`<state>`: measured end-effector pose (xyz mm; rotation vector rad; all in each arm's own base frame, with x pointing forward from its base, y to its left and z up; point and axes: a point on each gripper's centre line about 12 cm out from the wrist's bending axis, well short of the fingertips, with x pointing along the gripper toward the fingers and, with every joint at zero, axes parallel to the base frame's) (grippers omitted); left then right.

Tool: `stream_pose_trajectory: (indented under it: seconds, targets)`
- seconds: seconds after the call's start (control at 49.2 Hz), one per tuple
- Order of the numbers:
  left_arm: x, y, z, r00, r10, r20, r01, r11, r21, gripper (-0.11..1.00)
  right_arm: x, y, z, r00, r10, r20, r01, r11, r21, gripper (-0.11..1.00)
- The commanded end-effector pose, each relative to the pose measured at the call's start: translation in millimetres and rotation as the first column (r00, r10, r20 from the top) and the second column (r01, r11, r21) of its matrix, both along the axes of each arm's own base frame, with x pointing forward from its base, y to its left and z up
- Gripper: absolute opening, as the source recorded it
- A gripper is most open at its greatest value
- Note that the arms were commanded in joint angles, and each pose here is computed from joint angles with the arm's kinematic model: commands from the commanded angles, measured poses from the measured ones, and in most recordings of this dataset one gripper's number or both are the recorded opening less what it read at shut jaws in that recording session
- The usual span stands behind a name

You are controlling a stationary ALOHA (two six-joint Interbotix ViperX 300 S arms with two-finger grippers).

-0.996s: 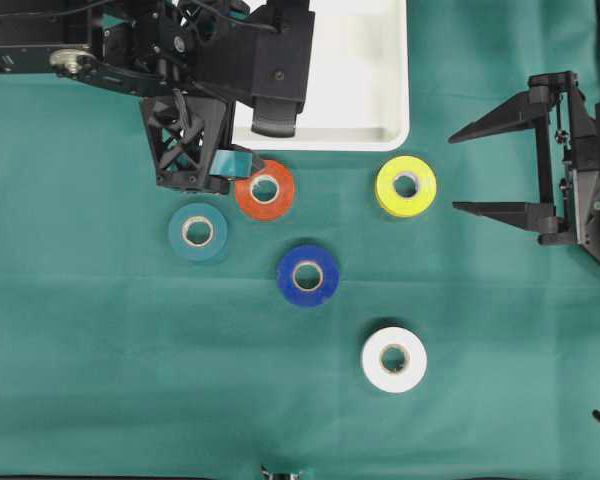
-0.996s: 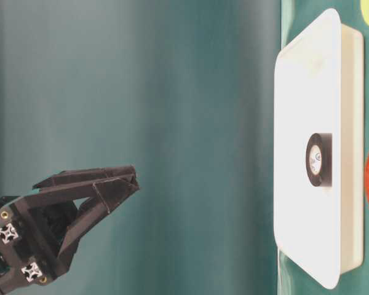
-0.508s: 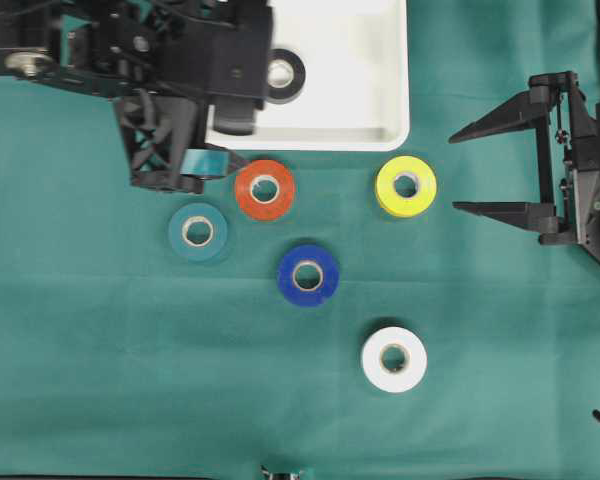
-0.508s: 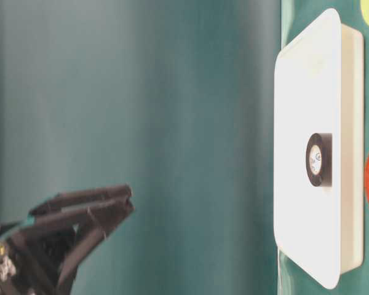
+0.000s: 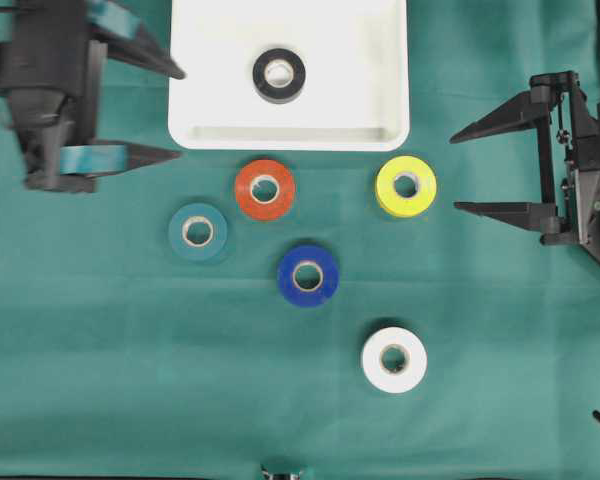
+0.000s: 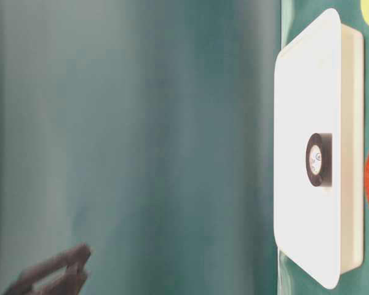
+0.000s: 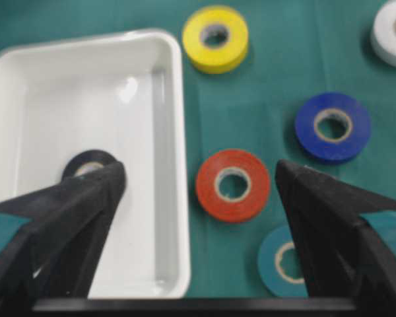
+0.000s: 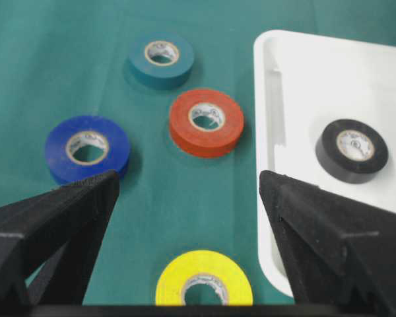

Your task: Pick up the tape from a random location and place it into the white case.

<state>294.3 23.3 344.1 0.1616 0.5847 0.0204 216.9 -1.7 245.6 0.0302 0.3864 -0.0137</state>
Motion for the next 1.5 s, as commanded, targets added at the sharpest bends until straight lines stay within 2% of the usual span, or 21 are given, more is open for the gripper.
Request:
stream_pose_trajectory:
  seconds: [0.0, 0.224, 0.366, 0.488, 0.976, 1.484]
  targets:
    - [-12.2, -1.7, 7.2, 0.998, 0.000, 0.062, 0.000, 1.000, -0.002, 0.94, 2.9, -0.4, 13.3, 0.999, -0.002, 0.038, 0.002, 1.000, 0.000, 0.92]
    - [-32.2, -3.6, -9.2, 0.998, 0.004, 0.061, -0.004, 1.000, -0.014, 0.94, 2.5, -0.4, 14.0, 0.999, -0.002, 0.041, 0.002, 1.000, 0.000, 0.92]
    - [-43.5, -4.4, -17.4, 0.995, 0.036, 0.091, -0.030, 0.998, -0.062, 0.94, 2.5, -0.4, 14.0, 0.999, -0.002, 0.041, 0.002, 1.000, 0.000, 0.92]
    - [-53.4, -5.1, -26.5, 0.992, 0.052, 0.111, -0.042, 0.995, -0.085, 0.94, 2.3, -0.4, 13.4, 0.999, -0.002, 0.040, 0.002, 1.000, 0.000, 0.92]
    - [-74.4, -6.5, -63.3, 0.979, 0.054, 0.198, -0.038, 0.996, -0.083, 0.94, 2.3, -0.4, 13.4, 0.999, -0.002, 0.040, 0.002, 1.000, 0.000, 0.92]
    - [-75.5, -6.5, -67.4, 0.979, 0.054, 0.196, -0.038, 0.996, -0.083, 0.94, 2.5, -0.4, 13.1, 0.999, -0.002, 0.038, 0.002, 1.000, 0.000, 0.92]
